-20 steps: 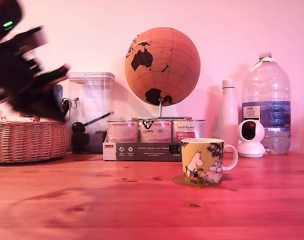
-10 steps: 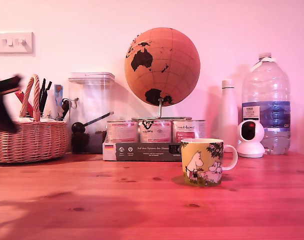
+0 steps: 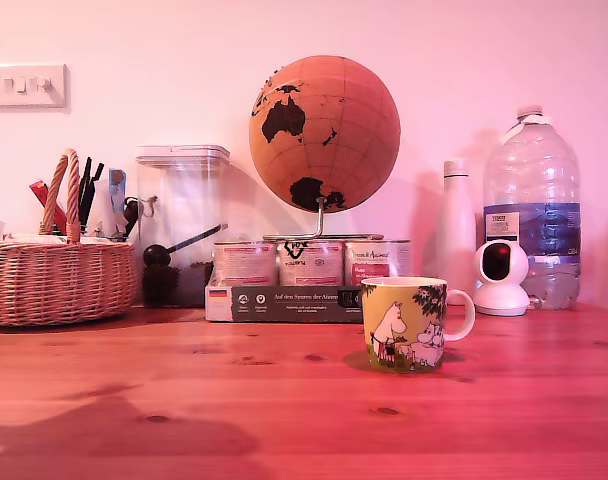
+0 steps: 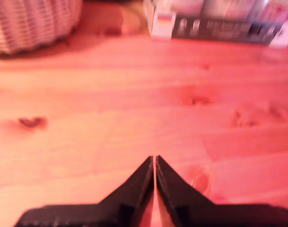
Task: Pick up the coffee capsules on the table and drop them inside the coffee cup
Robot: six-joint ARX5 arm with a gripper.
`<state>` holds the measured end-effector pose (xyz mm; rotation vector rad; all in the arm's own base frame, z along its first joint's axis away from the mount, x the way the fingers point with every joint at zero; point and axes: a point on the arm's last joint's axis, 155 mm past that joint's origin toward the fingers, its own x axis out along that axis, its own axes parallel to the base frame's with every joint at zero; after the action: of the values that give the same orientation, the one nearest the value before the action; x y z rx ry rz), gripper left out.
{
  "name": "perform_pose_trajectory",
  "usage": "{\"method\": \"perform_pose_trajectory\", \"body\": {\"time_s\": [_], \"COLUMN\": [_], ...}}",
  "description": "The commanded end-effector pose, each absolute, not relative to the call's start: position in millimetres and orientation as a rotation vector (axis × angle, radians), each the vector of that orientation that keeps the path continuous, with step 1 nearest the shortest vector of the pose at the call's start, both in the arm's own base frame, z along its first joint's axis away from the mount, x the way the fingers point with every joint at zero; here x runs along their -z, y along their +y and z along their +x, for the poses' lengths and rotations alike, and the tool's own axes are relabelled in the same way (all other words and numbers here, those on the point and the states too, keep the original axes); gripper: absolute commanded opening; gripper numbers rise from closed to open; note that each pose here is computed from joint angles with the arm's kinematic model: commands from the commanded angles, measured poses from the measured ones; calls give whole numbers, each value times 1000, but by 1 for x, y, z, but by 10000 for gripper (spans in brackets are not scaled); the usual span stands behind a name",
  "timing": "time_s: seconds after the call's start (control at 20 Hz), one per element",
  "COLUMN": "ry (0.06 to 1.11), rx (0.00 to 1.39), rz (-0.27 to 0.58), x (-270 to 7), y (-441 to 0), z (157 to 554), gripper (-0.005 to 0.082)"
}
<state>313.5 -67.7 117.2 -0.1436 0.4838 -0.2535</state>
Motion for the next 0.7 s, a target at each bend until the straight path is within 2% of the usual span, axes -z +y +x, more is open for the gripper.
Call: {"method": "perform_pose_trajectory", "body": {"time_s": [0.0,0.25,0.65], "ry": [487,464,408], "rx": [238,210,171], "rz": [-155,-183,-181], "x": [-108,-106,-124], "y": [-64,-58,-48], "z": [305,289,268], "gripper": [-23,-23,-23]}}
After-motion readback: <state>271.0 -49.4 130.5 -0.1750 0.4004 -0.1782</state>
